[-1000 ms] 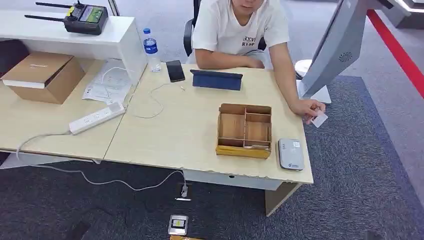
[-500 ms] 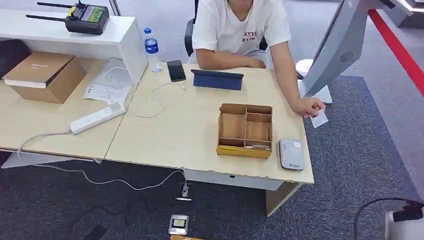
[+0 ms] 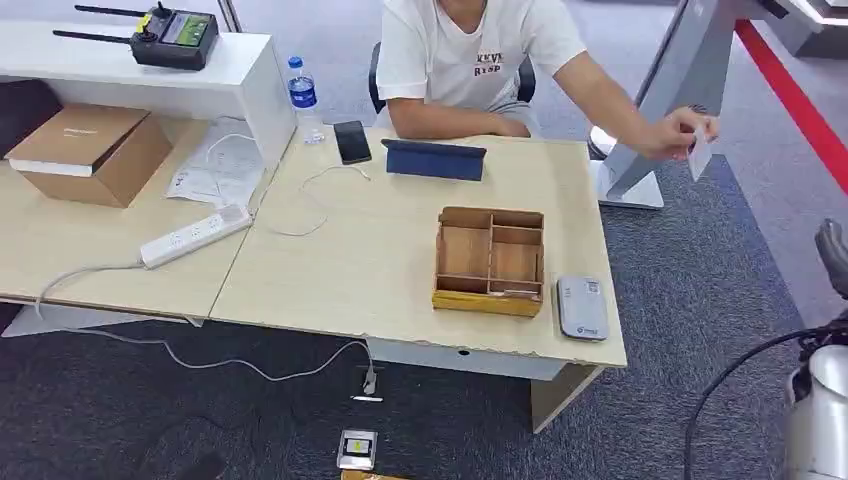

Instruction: Pass the card to the sensor for recognition and then transmit it.

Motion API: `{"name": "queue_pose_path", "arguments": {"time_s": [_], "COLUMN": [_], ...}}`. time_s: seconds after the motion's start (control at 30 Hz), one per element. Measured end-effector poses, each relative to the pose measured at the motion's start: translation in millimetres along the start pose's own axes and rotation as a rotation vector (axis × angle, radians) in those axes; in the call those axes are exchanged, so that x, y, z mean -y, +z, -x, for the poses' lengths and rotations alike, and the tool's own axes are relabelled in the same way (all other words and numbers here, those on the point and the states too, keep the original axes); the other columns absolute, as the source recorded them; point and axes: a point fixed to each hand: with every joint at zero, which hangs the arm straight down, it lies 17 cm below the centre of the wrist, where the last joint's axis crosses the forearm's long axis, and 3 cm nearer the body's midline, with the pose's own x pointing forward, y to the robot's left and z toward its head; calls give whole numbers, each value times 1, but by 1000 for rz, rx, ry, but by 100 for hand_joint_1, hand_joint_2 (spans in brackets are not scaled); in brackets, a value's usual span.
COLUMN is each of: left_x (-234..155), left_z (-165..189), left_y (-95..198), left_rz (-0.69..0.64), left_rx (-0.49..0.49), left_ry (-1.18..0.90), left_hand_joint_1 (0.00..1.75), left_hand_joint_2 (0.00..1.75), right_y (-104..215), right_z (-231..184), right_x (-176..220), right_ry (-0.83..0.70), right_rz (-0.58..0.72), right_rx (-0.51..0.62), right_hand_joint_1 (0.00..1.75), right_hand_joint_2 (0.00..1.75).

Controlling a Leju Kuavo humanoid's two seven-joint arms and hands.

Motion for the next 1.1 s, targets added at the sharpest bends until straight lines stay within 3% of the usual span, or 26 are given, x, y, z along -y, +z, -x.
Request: {"name": "queue_pose_path", "arguments": {"time_s": [0.2,0.37,0.63,1.1], "left_x": [-3,-10,-14,-19], "left_z": [-2,1,6,15], "left_y": [-1,-2,-3,-3], "left_rz": [11,11,14,8], "left_rx": [42,48,42,5], "left_ry": [-68,-102,-134,-119], "left_hand_joint_1": [0,0,0,0], "left_hand_joint_2": [0,0,0,0], "right_y": [-8,-20,-33,-14], "right_z": [-74,-112,-143,-149], "right_x": [-48,-92,-140,-210], "right_ry": [220,333,414,444], "right_rz": [-109,-204,-293,-455], "right_rx": [289,422,507,505], "right_hand_joint_1": [0,0,0,0], "right_hand_joint_2": [175,175,175,175]}}
